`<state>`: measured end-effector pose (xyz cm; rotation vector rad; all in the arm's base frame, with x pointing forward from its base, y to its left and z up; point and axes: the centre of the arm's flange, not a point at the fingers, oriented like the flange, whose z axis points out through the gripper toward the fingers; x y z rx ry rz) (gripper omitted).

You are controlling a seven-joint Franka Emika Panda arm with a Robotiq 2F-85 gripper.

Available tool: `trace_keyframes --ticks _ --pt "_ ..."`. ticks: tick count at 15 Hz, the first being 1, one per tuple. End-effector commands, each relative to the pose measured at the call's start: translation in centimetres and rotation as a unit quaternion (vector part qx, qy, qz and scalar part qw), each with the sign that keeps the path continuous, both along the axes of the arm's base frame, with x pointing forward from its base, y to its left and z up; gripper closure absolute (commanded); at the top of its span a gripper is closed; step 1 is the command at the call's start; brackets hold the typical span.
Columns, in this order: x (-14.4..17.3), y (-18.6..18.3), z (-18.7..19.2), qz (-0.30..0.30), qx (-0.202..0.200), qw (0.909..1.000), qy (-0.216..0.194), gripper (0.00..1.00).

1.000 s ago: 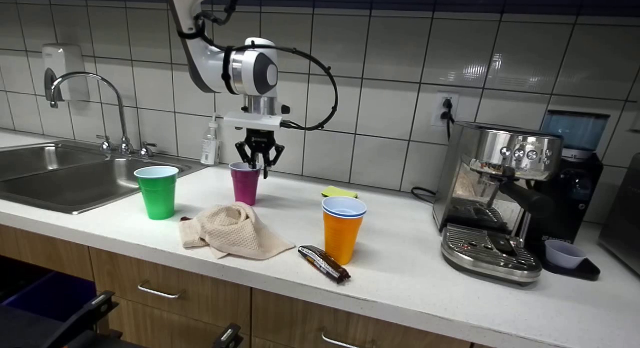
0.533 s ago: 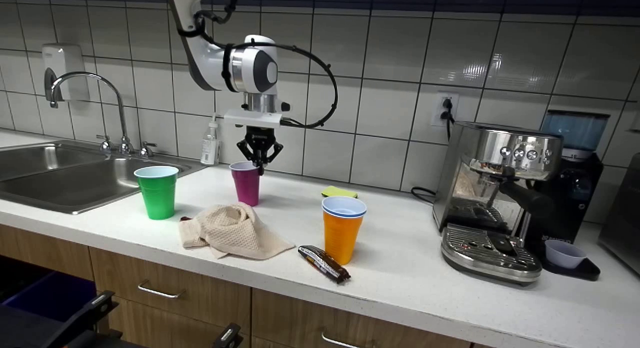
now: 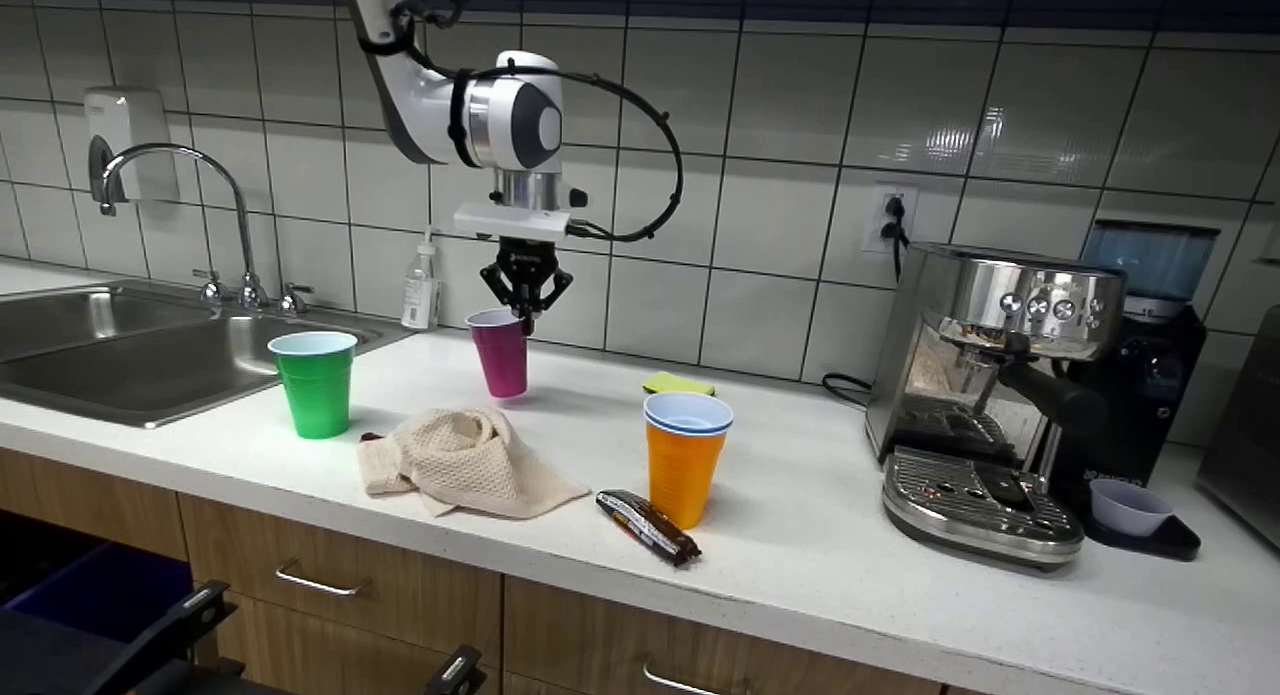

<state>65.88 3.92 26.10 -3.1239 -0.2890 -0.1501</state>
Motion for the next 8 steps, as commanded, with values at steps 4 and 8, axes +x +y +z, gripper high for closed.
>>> trace_keyframes --ticks 4,8 --pt "-2.5 -2.7 4.7 -0.015 0.028 0.9993 -0.019 0.99" --pt "-4.0 -4.3 7.0 -0.035 0.034 0.9985 -0.026 0.99"
